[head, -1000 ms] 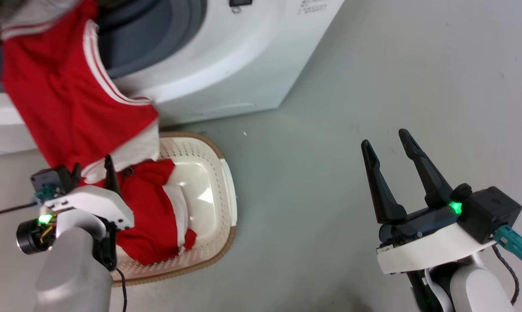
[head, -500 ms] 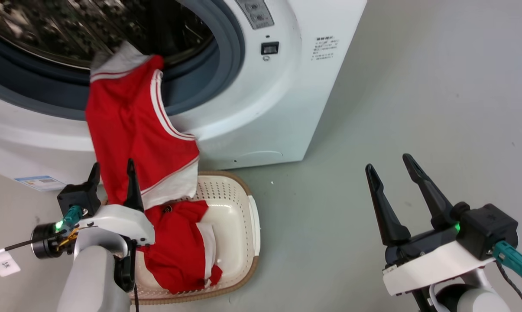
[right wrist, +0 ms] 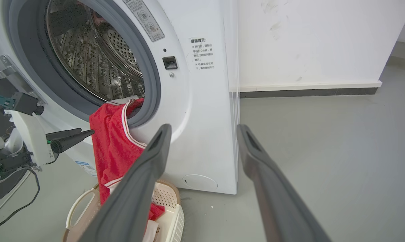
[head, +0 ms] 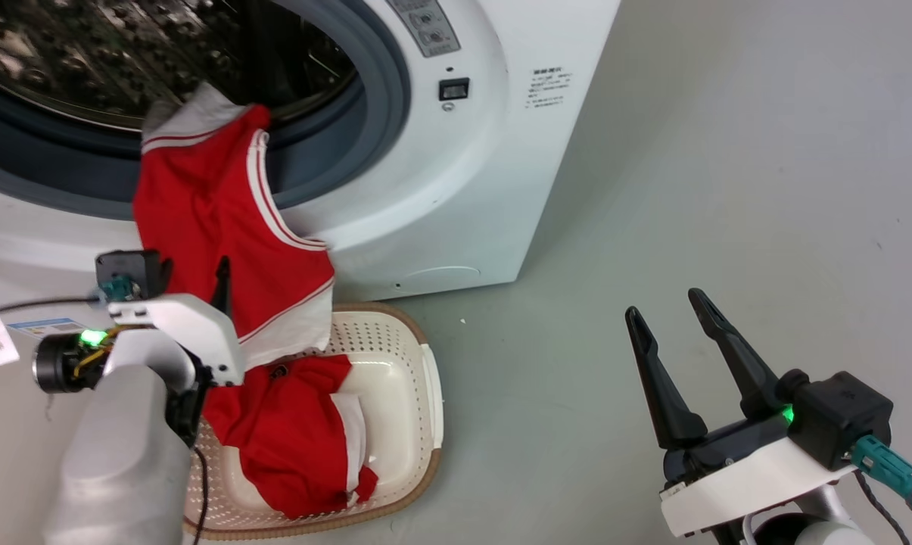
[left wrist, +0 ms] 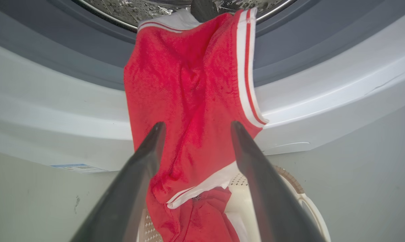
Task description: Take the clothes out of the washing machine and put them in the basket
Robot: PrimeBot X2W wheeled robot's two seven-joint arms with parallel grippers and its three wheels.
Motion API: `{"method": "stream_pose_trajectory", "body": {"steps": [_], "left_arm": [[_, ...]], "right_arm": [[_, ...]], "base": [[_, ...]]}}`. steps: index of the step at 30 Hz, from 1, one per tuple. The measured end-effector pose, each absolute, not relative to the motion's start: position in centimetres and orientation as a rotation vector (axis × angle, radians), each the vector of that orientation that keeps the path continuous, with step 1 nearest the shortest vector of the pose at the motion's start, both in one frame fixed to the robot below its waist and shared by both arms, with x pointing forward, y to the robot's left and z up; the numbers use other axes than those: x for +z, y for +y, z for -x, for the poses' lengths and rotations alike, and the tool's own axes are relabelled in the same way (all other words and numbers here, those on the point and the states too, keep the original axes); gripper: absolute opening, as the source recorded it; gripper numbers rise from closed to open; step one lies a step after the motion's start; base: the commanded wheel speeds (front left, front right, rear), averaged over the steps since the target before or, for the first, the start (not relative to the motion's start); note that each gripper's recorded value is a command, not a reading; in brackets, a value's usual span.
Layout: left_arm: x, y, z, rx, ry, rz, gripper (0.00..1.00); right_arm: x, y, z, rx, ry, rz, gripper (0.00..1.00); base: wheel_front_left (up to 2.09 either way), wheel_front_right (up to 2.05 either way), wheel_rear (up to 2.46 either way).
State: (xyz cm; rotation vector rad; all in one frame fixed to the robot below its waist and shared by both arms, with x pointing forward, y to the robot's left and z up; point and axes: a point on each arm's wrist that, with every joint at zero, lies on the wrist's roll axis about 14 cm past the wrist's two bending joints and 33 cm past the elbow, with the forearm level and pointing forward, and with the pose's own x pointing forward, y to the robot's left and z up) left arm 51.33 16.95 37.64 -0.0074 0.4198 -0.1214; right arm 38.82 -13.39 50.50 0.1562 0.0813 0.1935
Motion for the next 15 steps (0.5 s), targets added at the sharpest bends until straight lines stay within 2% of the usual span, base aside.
{"method": "stream_pose_trajectory", "body": {"steps": [4, 15], "left_arm": [[34.3, 18.0, -52.4, -0.110, 0.584, -0.015, 1.00], [30.3, 18.6, -55.5, -0.084, 0.702, -0.014, 1.00]], "right_arm": [[49.1, -14.4, -38.8, 0.157, 0.112, -0.172, 1.00], [46.5, -15.7, -39.7, 0.106, 0.161, -0.186, 1.00]], "base": [[0.00, 0.00, 0.00], [0.00, 0.00, 0.00]]}}
